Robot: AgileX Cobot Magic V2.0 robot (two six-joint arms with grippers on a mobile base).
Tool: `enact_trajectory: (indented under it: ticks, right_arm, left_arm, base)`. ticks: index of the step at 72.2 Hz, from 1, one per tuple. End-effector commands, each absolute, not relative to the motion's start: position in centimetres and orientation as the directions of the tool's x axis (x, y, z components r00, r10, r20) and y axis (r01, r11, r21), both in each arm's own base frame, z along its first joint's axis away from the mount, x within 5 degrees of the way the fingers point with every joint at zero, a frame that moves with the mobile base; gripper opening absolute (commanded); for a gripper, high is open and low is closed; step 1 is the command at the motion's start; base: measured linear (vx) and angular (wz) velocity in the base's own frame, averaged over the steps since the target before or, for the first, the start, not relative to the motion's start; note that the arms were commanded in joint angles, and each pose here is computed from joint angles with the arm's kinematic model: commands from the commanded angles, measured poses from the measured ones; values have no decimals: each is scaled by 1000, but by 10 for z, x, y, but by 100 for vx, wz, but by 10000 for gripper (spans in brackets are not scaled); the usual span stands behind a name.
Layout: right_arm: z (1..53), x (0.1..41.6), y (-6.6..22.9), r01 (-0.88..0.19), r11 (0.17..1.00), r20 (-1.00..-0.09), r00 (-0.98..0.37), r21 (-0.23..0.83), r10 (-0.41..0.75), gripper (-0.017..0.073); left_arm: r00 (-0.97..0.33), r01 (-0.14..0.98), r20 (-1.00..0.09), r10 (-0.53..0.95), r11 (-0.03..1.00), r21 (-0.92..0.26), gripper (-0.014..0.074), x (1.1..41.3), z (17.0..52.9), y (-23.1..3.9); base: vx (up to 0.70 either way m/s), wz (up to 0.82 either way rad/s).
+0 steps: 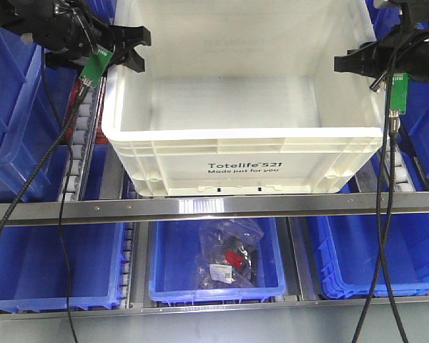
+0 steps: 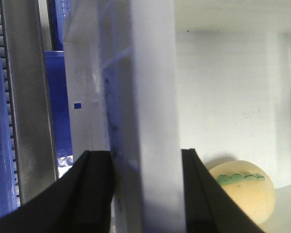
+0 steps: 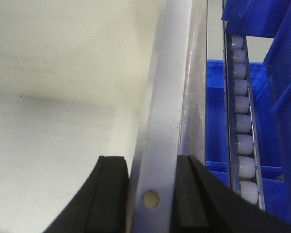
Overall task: Place moving items into box and shelve
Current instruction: 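Push the crate with both grippers forward onto the roller shelf lane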
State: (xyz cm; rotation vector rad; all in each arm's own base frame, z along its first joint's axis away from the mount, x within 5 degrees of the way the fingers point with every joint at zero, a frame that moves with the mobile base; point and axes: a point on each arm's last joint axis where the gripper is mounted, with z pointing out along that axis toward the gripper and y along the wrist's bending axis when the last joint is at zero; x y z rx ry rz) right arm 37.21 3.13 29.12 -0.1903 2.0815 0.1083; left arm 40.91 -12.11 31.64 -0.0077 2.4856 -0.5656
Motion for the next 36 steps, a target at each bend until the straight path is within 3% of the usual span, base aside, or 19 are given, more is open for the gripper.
enact_trajectory:
  ticks: [1,12,19,26,36]
  right_arm:
    - [331,368,28,-142,989,-937,-340,-34,-81,251]
    - [331,368,28,-142,989,-937,-340,-34,-81,504]
    - [331,368,28,-148,989,-934,-349,-31,-81,616]
    - [329,367,29,-157,987,-929,-362,-28,-84,659]
    - [331,367,29,-156,987,-931,-356,-30,-84,648]
  left_arm:
    - [-736,191,-649,-194,860,-474,97,398,364,-128]
    - [-743,274,-666,-64,879,-390,263,401,353,-130]
    - [-744,284,-666,-50,879,-384,400,403,350,-130]
    - [-732,273,-677,-75,878,-393,528,403,353,-130]
    - [-702,278,-706,-92,878,-390,651,400,364,-128]
  base:
    - [0,0]
    - [0,0]
    - [0,0]
    - [0,0]
    - [0,0]
